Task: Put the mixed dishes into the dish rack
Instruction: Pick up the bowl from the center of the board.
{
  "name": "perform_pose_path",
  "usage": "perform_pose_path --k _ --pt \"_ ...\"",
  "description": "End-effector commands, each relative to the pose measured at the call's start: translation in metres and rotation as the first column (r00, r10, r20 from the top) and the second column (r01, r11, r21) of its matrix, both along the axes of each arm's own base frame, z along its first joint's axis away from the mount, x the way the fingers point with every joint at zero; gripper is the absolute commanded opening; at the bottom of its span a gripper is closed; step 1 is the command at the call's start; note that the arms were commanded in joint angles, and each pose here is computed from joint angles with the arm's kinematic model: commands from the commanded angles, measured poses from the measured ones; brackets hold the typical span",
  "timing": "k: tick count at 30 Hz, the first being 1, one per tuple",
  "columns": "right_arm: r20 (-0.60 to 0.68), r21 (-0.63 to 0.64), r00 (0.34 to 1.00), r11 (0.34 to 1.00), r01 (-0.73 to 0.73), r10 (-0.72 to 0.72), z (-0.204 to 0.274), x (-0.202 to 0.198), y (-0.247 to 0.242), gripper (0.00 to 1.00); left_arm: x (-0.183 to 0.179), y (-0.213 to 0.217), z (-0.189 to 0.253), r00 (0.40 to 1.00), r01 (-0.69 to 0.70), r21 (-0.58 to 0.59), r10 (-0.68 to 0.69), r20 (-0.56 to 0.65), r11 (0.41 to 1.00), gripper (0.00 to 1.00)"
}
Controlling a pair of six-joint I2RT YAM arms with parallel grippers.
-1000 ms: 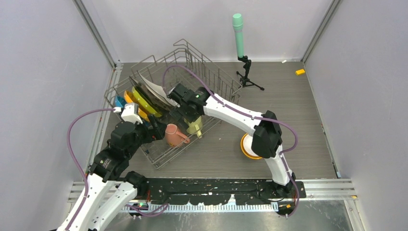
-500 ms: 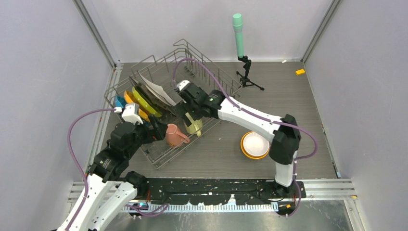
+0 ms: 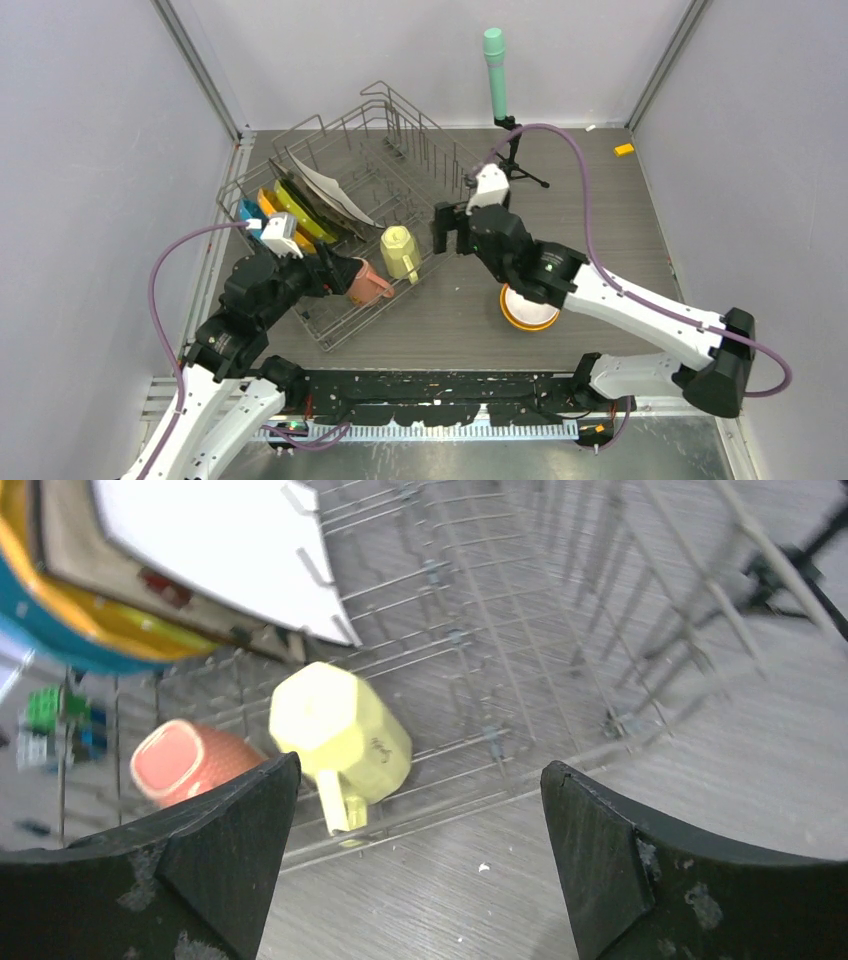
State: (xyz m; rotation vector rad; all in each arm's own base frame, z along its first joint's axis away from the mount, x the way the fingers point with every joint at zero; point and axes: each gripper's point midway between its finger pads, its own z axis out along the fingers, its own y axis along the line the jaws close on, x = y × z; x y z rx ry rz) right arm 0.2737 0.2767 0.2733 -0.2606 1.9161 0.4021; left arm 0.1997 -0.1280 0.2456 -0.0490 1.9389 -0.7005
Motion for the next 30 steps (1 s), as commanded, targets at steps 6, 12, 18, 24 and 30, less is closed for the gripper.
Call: perform_pose_path --k 6,12,18,24,30 --pt "-0.118 0.179 0.844 0.825 0.537 -0.523 -0.064 -0.024 -0.122 0.95 -0.007 -0.054 0.049 0.948 0.3 -0.105 -0.285 0.142 0.948 0.83" --pt "-0.157 0.221 0.812 0.781 0.584 -0.562 -0.074 -0.044 -0.154 0.92 -0.003 -0.061 0.055 0.933 0.333 -0.063 -0.319 0.168 0.941 0.82" --pt "-0.155 0.168 0.767 0.748 0.642 -0.623 -0.081 -0.059 -0.186 0.83 0.001 -0.072 0.044 0.929 0.347 -0.043 -0.337 0.151 0.937 0.81" --pt "-0.207 0.089 0.71 0.71 0.699 -0.673 -0.102 -0.078 -0.208 0.75 0.005 -0.08 0.029 0.931 0.349 -0.034 -0.342 0.131 0.937 0.81" --pt "-0.294 0.039 0.685 0.707 0.706 -0.667 -0.133 -0.097 -0.216 0.64 0.003 -0.09 0.028 0.916 0.379 -0.004 -0.375 0.141 0.925 0.82"
